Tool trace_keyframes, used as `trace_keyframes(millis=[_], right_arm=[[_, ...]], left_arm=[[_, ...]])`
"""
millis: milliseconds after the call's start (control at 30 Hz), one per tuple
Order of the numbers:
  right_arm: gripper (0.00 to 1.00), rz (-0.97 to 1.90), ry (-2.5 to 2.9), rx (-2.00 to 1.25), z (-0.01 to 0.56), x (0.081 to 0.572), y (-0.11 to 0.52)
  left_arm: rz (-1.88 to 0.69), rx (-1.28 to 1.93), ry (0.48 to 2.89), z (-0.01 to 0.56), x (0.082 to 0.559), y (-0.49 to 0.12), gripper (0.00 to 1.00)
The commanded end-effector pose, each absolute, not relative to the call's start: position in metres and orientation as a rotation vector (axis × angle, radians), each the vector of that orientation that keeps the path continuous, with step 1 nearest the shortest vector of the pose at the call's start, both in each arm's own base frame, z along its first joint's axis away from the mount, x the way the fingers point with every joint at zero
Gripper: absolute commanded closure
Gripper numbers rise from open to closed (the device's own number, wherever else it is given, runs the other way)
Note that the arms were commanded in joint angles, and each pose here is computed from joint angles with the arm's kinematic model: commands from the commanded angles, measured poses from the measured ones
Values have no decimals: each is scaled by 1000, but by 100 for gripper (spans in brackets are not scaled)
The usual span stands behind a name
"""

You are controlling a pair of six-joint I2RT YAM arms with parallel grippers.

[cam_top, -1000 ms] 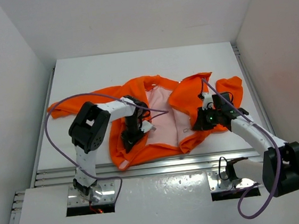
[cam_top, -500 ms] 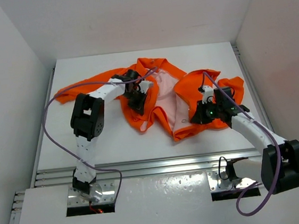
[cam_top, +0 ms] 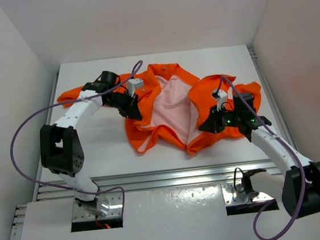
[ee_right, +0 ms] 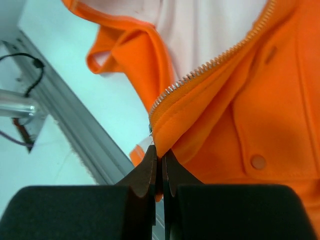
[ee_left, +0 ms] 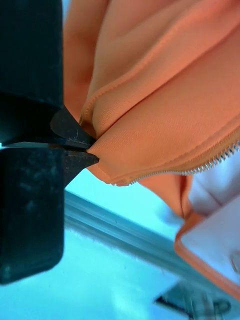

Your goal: Zip up the jacket

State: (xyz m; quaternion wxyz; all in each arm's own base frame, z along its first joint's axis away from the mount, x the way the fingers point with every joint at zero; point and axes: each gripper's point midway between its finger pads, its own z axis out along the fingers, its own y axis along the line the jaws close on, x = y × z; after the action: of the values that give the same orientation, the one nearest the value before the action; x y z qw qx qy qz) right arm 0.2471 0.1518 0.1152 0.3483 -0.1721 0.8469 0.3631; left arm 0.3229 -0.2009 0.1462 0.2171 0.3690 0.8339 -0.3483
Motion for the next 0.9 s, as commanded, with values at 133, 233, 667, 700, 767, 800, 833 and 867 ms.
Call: trace_keyframes(millis=[133, 233, 667, 700, 767, 800, 833, 867], right_arm=[[100, 1196, 1940, -488, 165, 253, 189], [100, 1254, 1908, -488, 172, 253, 202], [100, 1447, 1895, -462, 171, 232, 228], [100, 1486, 1850, -509, 178, 228, 230], [100, 1575, 1854, -511, 184, 221, 234], [100, 1591, 1821, -540, 188, 221, 236], [100, 1659, 1820, -575, 193, 212, 237], [100, 1686, 1817, -595, 194, 209, 238]], left_arm=[[-1326, 950, 2215, 173, 296, -243, 100], [-1347, 905, 2158, 191, 298, -257, 100], [-1162, 682, 1907, 240, 306, -294, 100], [-1173, 666, 1907, 241, 302, -296, 100], [-1169, 651, 1905, 236, 298, -297, 100], [-1174, 670, 1847, 246, 294, -299, 100], [-1173, 672, 1832, 247, 292, -298, 100], [-1160, 685, 1822, 244, 288, -299, 100]])
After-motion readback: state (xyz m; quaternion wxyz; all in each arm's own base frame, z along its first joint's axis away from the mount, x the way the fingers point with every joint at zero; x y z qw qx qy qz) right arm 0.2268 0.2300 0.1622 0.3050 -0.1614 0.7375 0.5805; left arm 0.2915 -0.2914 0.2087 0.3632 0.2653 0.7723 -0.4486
